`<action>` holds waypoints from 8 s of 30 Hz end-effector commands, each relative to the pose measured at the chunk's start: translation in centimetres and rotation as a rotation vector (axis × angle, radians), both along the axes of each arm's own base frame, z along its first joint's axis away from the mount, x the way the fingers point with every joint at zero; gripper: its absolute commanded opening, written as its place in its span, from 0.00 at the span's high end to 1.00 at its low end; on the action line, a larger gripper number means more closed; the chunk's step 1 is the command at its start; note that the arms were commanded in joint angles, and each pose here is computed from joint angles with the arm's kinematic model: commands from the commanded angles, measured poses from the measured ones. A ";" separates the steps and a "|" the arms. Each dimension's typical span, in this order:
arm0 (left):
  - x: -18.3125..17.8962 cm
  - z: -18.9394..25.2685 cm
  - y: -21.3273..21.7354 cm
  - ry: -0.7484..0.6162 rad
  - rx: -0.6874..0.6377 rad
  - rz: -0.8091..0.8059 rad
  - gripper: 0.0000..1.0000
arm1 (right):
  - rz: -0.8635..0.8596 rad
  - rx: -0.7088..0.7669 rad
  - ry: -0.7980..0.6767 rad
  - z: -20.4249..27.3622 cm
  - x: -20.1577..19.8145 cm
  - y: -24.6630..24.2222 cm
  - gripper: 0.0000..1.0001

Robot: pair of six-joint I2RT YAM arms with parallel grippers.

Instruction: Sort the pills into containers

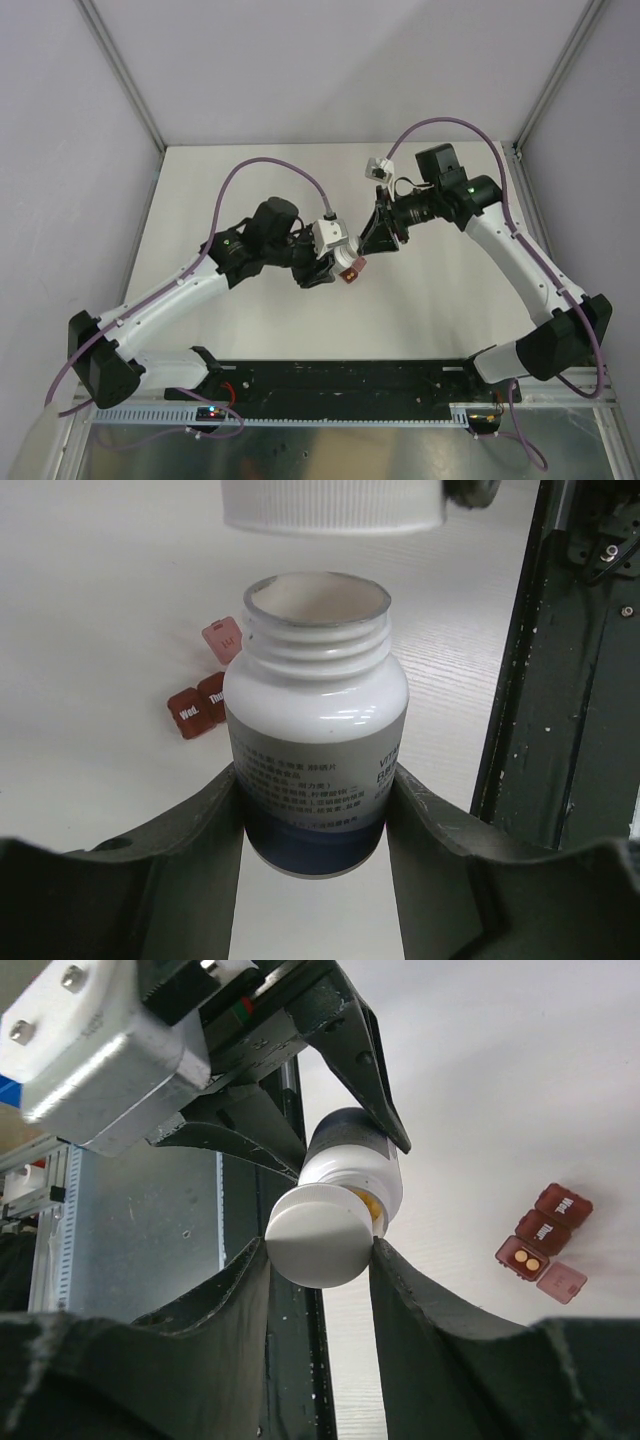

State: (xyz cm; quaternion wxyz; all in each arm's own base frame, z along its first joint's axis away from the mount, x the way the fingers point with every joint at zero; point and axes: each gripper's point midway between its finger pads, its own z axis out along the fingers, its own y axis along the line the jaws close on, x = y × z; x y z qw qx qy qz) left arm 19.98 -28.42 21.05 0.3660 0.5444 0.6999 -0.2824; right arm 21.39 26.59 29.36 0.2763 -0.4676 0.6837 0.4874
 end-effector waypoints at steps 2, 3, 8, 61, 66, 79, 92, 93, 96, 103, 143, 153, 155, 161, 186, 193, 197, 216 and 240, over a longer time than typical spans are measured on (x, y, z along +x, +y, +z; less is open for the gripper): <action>-0.6 3.6 -1.0 -0.043 -0.082 -0.044 1.00 | 0.039 0.030 0.004 0.8 -0.3 0.5 0.92; -0.6 3.7 -1.0 -0.042 -0.084 -0.045 1.00 | 0.040 0.026 0.009 0.6 -0.3 0.6 0.92; -0.7 4.0 -1.0 -0.040 -0.090 -0.046 1.00 | 0.044 0.021 0.019 0.0 -0.3 0.8 0.92; 1.0 3.5 -1.7 -0.057 -0.042 0.030 1.00 | 0.059 -0.060 0.109 -3.7 -0.9 2.4 0.93; 1.9 3.7 -1.7 -0.081 -0.037 0.076 1.00 | 0.052 -0.063 0.141 -4.1 -0.8 2.6 0.94; 5.4 3.9 -1.2 -0.188 0.012 0.292 1.00 | -0.003 -0.039 0.417 -5.3 1.6 3.7 0.92; 6.2 2.5 -0.6 -0.286 0.107 0.365 1.00 | 0.002 -0.029 0.533 -5.6 3.0 4.0 0.51; 6.2 2.5 -0.5 -0.287 0.108 0.362 1.00 | -0.002 -0.029 0.514 -5.4 3.0 3.8 0.48; 5.9 2.3 -0.5 -0.291 0.113 0.345 1.00 | -0.022 -0.028 0.460 -4.7 3.2 3.0 0.38; 5.2 2.1 -0.3 -0.288 0.106 0.302 1.00 | -0.066 -0.016 0.361 -3.1 3.5 0.3 0.25; -5.7 5.5 -2.1 0.170 -0.151 -0.259 1.00 | 0.172 -0.035 -0.246 0.4 -4.8 1.0 0.38; -3.9 5.2 -2.1 0.131 -0.112 -0.177 1.00 | 0.178 -0.023 -0.154 -0.1 -4.8 1.6 0.84; -2.9 5.0 -2.0 0.112 -0.091 -0.132 1.00 | 0.164 -0.020 -0.117 -0.2 -4.4 1.7 0.90; 0.5 4.7 -1.6 -0.003 -0.026 0.040 1.00 | 0.089 -0.026 0.045 -1.2 -2.1 2.3 0.98; 5.6 2.3 1.7 -0.356 0.152 0.394 1.00 | -0.096 -0.011 0.378 -3.4 4.8 1.7 0.35; 3.4 3.3 0.5 -0.216 0.032 0.225 1.00 | -0.096 -0.013 0.155 -0.8 3.2 -0.9 0.22; 0.3 4.7 -0.5 -0.062 -0.074 0.036 1.00 | -0.043 -0.012 -0.048 1.0 1.1 -1.5 0.18; -5.6 6.9 -1.5 0.238 -0.203 -0.243 1.00 | 0.140 0.003 -0.351 2.8 -3.9 0.5 0.32; 2.1 5.1 -1.1 -0.074 -0.004 0.161 1.00 | 0.042 0.008 0.093 -0.4 -0.2 2.9 0.97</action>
